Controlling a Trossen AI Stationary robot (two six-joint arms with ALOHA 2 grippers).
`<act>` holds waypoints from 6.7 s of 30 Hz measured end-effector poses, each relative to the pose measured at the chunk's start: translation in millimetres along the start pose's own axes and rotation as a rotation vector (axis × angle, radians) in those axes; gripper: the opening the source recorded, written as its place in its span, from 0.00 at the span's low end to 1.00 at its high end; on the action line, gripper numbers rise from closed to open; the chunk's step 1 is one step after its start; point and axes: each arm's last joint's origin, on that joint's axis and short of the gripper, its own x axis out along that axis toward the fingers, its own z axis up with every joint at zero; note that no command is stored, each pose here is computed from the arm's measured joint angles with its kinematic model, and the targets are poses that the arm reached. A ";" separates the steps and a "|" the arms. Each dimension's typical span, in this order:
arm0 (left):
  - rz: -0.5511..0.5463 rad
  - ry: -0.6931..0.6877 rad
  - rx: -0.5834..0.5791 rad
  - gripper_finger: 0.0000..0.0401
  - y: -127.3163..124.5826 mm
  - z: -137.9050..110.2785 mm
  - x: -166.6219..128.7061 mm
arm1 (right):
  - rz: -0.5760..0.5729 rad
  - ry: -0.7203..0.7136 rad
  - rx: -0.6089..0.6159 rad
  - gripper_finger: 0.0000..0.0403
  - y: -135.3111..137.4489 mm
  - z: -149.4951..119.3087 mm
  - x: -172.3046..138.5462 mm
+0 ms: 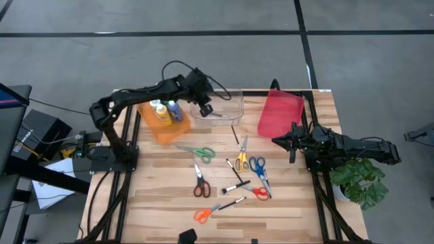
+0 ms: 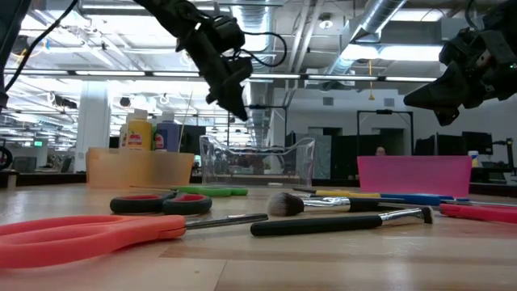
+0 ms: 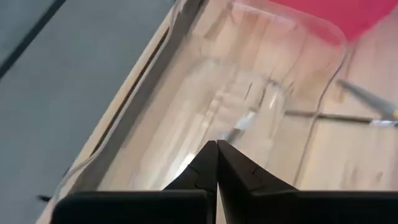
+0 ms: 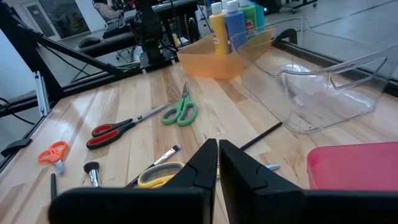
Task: Pick & Place Paint Supplies
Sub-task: Put the black paint brush into the transparent bin
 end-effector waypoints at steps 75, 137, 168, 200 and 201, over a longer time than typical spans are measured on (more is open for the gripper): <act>-0.509 -0.849 -0.256 0.00 -54.0 -178.8 -279.3 | 0.037 -0.557 0.792 0.04 -1.3 45.3 -11.3; -0.630 -0.726 -0.435 0.01 -91.8 -274.8 -123.9 | -0.553 1.215 0.346 0.27 18.3 24.9 298.7; -0.593 -0.643 -0.408 0.01 -96.1 -275.5 -114.8 | -0.458 1.071 0.315 0.00 33.6 79.2 276.2; -0.679 -0.760 -0.435 0.01 -89.5 -275.5 -129.2 | -0.318 1.283 0.012 0.53 76.1 38.9 351.2; -0.681 -0.759 -0.435 0.01 -89.6 -275.5 -129.2 | -0.319 1.284 0.014 0.52 75.5 38.8 351.3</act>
